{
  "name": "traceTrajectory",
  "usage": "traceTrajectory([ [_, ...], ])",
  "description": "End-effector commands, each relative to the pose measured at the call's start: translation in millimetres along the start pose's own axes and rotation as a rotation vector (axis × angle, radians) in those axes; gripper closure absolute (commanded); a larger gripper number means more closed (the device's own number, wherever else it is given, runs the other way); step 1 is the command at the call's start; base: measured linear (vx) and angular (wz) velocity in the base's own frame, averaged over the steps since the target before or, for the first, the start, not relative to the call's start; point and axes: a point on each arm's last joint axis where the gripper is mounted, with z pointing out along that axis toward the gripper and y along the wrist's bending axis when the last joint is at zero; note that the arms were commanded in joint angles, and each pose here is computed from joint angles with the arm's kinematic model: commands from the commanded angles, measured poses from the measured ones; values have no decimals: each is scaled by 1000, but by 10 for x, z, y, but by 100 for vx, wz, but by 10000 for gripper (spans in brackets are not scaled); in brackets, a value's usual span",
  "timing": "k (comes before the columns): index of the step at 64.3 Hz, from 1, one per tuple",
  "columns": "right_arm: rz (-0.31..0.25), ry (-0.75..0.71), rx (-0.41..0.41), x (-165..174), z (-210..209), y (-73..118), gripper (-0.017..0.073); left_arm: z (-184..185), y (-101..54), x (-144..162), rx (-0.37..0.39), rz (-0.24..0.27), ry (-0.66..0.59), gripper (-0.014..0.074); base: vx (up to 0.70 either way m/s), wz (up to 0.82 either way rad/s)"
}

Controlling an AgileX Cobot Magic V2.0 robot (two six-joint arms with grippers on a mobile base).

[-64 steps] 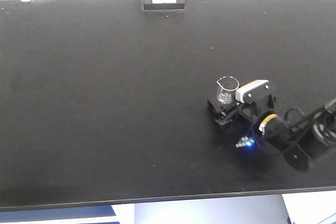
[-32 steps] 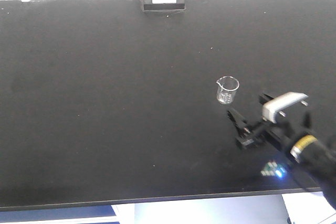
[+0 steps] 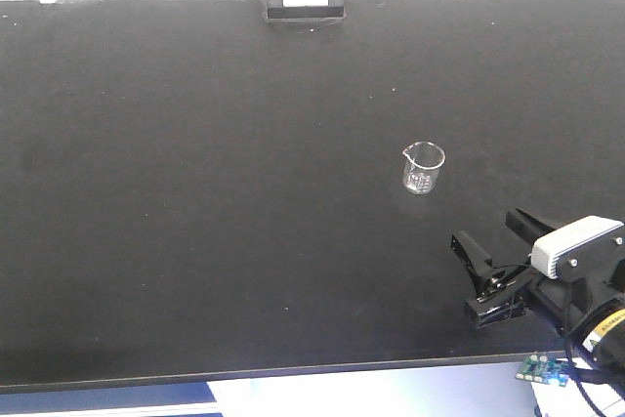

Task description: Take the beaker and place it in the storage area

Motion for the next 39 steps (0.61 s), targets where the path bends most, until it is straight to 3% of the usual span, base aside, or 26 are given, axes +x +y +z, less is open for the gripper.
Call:
traceTrajectory([
  [1,20,-200,19,-160,-91,2,75,-22,-8,-154,5,-17,-117,600,0,0],
  [11,23,-197,27,-156,-89,-6,125,-22,-8,-154,5,-17,-117,600,0,0],
  [23,36,-206,71,-163,-93,-48,275,-22,-8,-154,5,-17,-117,600,0,0],
  [39,113,-355,280,-348,-235,-227,538,-22,-8,-154,5,-17,-117,600,0,0],
])
